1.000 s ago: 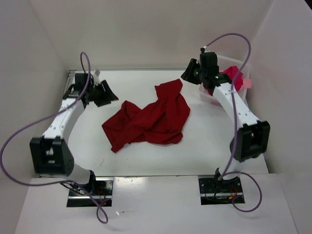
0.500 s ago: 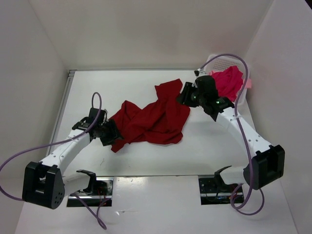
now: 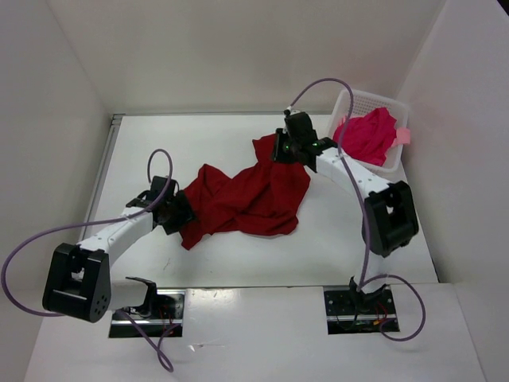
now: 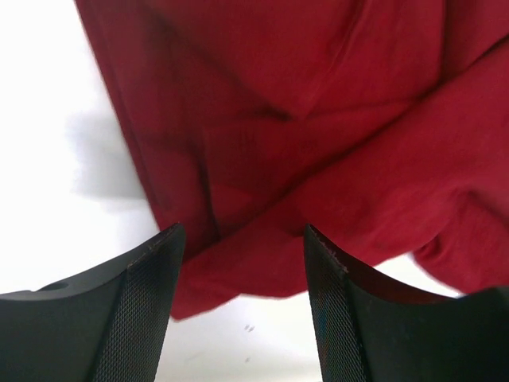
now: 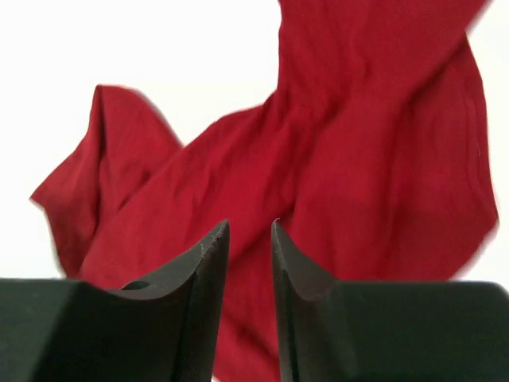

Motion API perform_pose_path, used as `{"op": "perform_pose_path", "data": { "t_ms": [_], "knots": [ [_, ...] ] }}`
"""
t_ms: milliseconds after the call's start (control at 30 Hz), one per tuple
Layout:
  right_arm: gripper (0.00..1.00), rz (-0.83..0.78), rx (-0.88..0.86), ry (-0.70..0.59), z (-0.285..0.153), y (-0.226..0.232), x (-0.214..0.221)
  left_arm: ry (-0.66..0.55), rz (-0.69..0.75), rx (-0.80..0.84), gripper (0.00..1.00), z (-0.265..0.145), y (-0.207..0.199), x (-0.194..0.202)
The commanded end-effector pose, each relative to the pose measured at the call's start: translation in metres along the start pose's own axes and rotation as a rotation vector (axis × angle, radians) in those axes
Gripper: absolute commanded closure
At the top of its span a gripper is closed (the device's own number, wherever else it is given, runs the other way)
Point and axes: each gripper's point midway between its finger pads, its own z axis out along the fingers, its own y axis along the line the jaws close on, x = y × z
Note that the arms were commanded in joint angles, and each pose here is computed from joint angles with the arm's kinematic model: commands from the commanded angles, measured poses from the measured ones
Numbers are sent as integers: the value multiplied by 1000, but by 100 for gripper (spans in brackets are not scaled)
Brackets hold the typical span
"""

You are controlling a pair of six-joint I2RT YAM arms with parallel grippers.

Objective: Fold and stack the t-shirts
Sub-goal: Flatten out the tshirt

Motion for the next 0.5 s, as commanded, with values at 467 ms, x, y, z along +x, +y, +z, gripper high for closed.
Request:
{"op": "perform_pose_path", "data": {
  "t_ms": [467],
  "knots": [
    [47, -169, 239, -135, 182, 14, -47, -81, -38, 53, 31, -2, -19, -33]
  ]
}}
